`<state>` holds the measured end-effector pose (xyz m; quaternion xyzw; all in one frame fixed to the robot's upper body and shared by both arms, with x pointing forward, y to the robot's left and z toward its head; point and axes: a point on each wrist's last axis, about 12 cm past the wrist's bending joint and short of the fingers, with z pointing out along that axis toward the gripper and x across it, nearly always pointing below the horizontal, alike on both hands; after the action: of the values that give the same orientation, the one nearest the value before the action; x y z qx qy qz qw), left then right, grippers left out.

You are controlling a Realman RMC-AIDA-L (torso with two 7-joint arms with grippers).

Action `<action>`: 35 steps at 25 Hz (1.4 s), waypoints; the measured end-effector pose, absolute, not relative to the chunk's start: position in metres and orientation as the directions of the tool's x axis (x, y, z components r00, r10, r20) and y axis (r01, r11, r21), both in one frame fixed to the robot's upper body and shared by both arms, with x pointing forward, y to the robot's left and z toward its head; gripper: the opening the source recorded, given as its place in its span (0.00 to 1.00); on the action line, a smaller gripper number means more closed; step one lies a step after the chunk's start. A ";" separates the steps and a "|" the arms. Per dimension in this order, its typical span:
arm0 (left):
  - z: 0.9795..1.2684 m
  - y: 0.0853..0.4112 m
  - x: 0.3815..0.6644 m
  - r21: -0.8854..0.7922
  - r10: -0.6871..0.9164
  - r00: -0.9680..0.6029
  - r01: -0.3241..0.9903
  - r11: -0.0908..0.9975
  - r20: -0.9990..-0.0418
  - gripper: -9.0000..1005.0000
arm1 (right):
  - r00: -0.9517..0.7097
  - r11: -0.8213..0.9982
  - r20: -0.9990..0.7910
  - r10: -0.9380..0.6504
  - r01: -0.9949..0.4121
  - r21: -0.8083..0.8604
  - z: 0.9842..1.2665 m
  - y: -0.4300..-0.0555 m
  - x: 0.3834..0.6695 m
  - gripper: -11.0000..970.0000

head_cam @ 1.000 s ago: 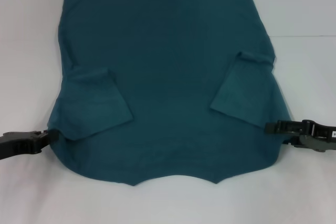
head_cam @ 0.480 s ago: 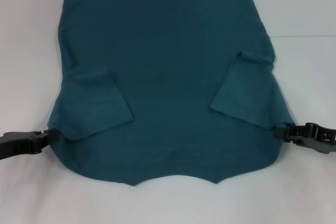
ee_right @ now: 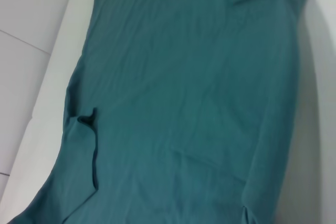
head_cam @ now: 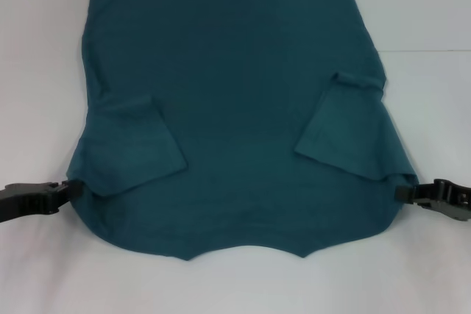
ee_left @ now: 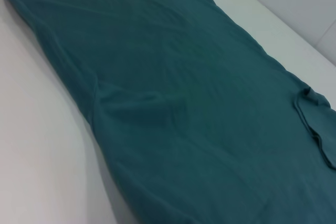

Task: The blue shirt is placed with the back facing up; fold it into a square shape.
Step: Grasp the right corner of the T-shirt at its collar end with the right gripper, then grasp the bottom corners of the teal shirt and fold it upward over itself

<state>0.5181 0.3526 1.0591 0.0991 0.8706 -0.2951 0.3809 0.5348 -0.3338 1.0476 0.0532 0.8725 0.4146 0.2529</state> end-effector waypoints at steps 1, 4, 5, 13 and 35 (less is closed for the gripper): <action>1.059 0.353 0.518 -0.439 -0.054 -0.690 0.396 0.807 -0.722 0.03 | -0.863 0.652 -0.403 0.305 -0.119 0.749 1.047 -0.335 0.533 0.04; 1.060 0.354 0.519 -0.440 -0.058 -0.690 0.392 0.808 -0.722 0.03 | -0.851 0.653 -0.423 0.312 -0.131 0.746 1.045 -0.339 0.528 0.04; 1.061 0.355 0.519 -0.441 -0.061 -0.690 0.389 0.809 -0.721 0.03 | -0.846 0.653 -0.432 0.313 -0.138 0.744 1.044 -0.340 0.526 0.04; 1.065 0.365 0.513 -0.453 -0.081 -0.697 0.369 0.811 -0.712 0.03 | -0.806 0.658 -0.526 0.273 -0.243 0.713 1.036 -0.340 0.511 0.04; 1.055 0.368 0.439 -0.614 -0.116 -0.755 0.423 0.666 -0.646 0.03 | -0.784 0.596 -0.612 0.109 -0.441 0.671 1.048 -0.374 0.459 0.04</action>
<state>0.4391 0.3679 1.0553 0.0903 0.8477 -0.3984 0.3383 0.4592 -0.3736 1.0475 -0.0993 0.8364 0.4385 0.3136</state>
